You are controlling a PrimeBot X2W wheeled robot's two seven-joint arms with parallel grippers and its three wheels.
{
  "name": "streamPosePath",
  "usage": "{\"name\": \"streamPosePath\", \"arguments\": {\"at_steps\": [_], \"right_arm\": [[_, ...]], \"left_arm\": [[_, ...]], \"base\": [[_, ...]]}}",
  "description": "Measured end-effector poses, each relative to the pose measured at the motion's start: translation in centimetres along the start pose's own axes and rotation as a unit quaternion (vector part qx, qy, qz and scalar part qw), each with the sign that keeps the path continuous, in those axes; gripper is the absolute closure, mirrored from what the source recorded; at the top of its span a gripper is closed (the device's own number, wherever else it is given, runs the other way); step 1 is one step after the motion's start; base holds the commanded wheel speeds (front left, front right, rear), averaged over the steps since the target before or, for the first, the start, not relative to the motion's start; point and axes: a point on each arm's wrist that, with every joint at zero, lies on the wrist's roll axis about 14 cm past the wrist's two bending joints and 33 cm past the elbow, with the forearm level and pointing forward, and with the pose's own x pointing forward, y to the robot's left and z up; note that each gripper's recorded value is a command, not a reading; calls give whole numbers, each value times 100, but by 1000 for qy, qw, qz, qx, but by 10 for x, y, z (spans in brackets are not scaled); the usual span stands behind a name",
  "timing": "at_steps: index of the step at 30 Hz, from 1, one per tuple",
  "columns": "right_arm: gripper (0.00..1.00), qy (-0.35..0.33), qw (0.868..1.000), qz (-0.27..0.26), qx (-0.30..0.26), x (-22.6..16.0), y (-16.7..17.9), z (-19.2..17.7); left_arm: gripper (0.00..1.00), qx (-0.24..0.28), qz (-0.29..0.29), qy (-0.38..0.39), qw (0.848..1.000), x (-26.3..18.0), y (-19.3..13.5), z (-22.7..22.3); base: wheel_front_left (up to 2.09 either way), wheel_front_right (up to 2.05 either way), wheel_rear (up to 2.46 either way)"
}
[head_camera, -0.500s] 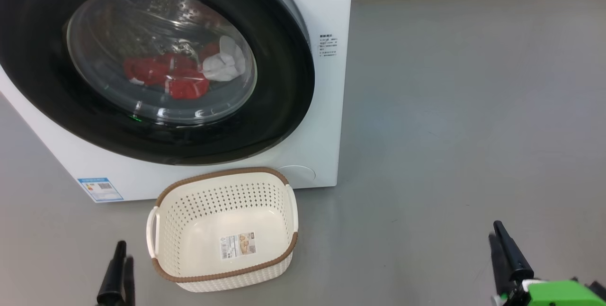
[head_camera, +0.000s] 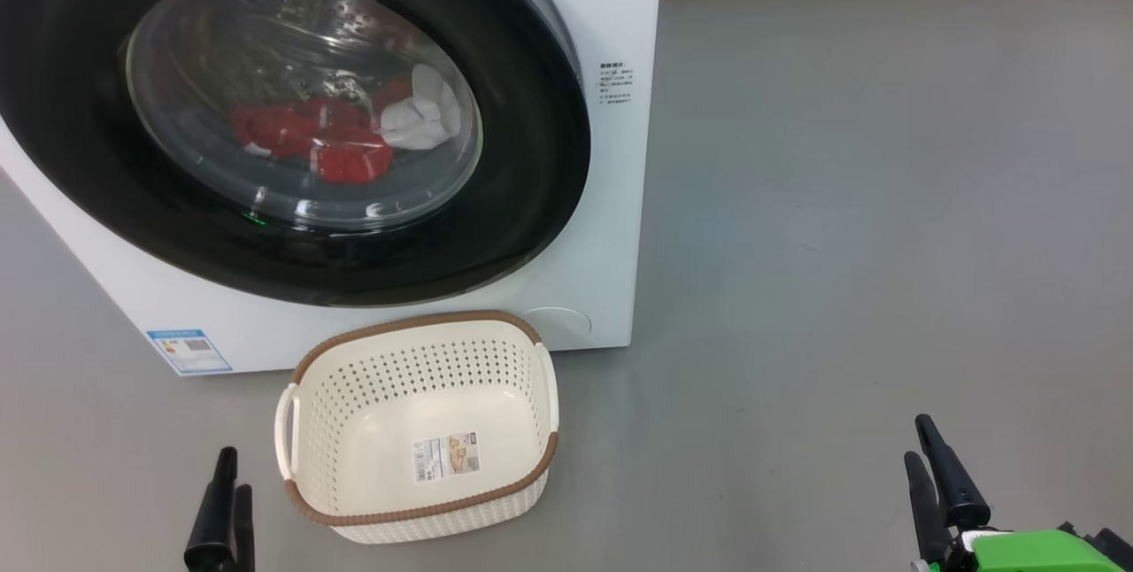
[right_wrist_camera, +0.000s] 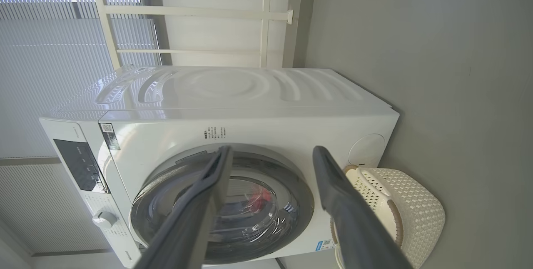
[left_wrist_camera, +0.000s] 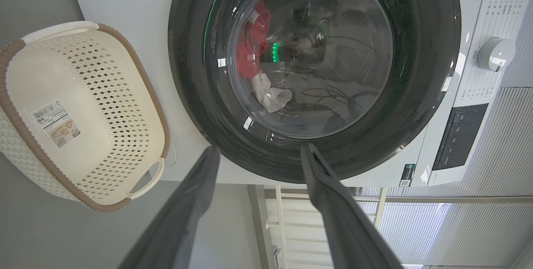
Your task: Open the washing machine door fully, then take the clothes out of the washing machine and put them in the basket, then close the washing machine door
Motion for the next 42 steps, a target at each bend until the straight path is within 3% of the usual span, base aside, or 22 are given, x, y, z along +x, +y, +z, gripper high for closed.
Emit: {"name": "streamPosePath", "arguments": {"at_steps": [22,33,42], "right_arm": [[0,18,989,11,-146,6,8,-10],[0,23,975,19,-220,7,11,-13],[0,29,955,39,-294,11,21,-18]], "left_arm": [[0,158,-17,-6,987,1,-12,-1],[0,231,-21,-10,973,-2,-14,-2],[0,293,-30,-8,956,-2,-18,-6]], "base": [[0,0,0],[0,0,0],[0,0,0]]}}
